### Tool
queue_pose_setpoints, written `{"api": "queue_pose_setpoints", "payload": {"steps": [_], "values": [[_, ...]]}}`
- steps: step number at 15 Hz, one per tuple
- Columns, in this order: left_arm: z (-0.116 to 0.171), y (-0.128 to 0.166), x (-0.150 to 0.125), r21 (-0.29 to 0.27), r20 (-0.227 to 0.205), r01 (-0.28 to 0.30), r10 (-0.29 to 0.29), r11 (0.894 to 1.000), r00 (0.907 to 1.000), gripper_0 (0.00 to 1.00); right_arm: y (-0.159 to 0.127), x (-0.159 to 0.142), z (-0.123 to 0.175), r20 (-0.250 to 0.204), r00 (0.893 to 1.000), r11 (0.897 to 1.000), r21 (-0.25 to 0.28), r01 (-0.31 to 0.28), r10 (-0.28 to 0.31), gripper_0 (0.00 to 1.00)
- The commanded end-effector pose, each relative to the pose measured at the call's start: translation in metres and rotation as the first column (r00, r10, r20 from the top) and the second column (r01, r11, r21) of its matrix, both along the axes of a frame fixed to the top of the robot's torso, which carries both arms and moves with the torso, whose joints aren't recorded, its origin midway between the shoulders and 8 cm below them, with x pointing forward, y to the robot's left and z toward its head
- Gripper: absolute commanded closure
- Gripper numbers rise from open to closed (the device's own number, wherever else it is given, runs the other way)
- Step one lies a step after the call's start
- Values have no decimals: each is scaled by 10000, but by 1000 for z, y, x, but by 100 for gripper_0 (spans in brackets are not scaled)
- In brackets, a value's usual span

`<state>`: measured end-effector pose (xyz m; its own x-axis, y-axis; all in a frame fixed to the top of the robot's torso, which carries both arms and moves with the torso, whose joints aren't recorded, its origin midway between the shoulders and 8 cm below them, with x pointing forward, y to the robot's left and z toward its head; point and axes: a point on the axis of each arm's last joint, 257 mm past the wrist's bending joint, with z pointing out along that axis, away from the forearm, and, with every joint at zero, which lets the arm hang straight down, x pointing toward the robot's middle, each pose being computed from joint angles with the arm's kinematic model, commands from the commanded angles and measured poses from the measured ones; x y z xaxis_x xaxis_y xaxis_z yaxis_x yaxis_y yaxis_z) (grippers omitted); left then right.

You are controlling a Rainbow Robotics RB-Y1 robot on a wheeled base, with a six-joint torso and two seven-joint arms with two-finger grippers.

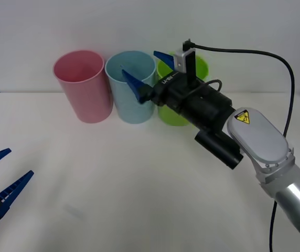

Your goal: Grasp the object on the table and drop it into the matching bin: aluminum can to the light blue bin, PET bottle to the pink bin.

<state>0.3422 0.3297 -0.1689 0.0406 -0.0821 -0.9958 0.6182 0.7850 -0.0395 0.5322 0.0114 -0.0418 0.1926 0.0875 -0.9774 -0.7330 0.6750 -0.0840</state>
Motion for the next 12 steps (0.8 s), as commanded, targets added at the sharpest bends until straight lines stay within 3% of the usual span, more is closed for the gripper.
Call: {"api": "queue_pose_setpoints", "payload": {"steps": [1, 9, 12], "values": [[0, 0, 0, 0, 0, 0, 0, 10000, 10000, 0, -19, -31, -21, -171, 9996, 9992, -316, -227, 222, 0], [0, 0, 0, 0, 0, 0, 0, 10000, 10000, 0, -90, -118, -72, -770, 9901, 9790, -1585, -1284, 1174, 0], [0, 0, 0, 0, 0, 0, 0, 10000, 10000, 0, -125, -138, -91, -462, 9926, 9637, -2384, -1203, 1125, 0]]}}
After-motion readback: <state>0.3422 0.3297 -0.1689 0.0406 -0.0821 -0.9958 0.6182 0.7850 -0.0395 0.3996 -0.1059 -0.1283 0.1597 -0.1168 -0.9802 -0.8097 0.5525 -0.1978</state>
